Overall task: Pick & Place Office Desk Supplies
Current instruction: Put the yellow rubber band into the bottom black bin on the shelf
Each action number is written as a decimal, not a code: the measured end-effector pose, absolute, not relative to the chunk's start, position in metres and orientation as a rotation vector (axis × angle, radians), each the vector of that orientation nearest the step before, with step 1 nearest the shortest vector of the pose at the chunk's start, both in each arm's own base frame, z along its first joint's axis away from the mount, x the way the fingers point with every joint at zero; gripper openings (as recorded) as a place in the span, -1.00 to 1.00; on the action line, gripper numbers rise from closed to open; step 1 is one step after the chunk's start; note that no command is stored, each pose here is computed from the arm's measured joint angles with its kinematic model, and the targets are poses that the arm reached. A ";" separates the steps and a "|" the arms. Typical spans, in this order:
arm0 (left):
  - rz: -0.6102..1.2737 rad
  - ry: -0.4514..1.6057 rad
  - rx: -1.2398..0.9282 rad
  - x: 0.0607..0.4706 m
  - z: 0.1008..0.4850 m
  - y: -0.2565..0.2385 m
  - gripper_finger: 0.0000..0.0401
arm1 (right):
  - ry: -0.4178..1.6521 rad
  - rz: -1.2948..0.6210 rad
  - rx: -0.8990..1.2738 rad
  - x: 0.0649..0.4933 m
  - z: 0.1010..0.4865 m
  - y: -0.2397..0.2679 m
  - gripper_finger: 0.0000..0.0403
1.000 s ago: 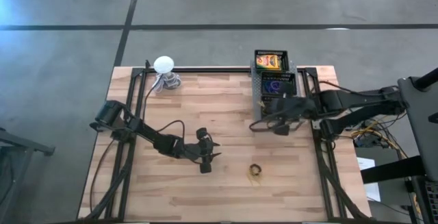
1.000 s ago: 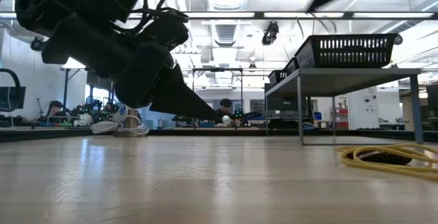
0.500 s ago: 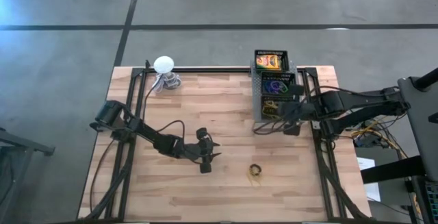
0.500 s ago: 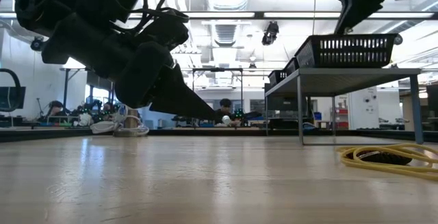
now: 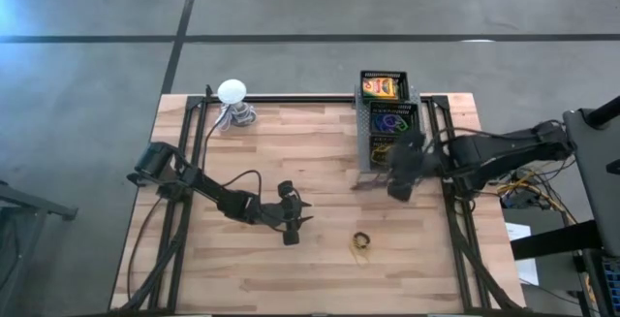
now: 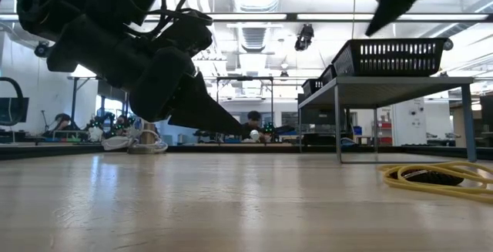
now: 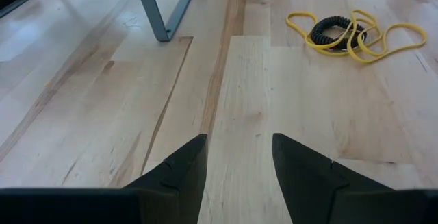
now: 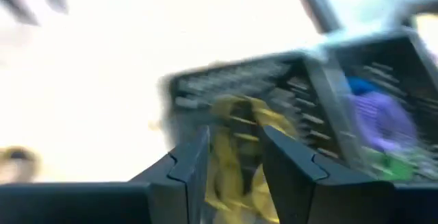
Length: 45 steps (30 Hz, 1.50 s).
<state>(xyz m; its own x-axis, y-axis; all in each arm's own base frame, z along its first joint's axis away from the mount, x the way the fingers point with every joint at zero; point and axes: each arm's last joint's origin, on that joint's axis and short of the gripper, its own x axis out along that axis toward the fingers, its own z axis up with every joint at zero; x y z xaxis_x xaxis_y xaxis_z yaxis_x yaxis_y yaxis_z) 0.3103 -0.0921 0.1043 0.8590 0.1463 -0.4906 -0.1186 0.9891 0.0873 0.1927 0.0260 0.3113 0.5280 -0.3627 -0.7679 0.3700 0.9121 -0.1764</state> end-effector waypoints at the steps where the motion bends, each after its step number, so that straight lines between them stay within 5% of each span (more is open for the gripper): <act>1: 0.139 0.519 0.055 0.310 0.104 -0.092 -0.16 | 0.899 -0.398 0.019 0.198 0.310 0.033 -0.38; 10: 0.139 0.519 0.055 0.310 0.104 -0.092 -0.16 | 0.793 -0.071 -0.044 0.238 0.282 0.124 -0.50; 17: 0.139 0.519 0.054 0.310 0.104 -0.092 -0.16 | 0.982 -0.048 -0.070 0.247 0.221 0.174 -0.57; 25: 0.140 0.519 0.050 0.310 0.104 -0.092 -0.16 | 1.236 -0.113 -0.032 0.244 0.160 0.175 -0.49; 32: 0.141 0.518 0.049 0.310 0.104 -0.092 -0.16 | 1.257 -0.079 -0.113 0.237 0.141 0.168 -0.48; 45: 0.141 0.518 0.049 0.310 0.104 -0.092 -0.16 | 1.169 0.021 -0.159 0.237 0.125 0.161 -0.83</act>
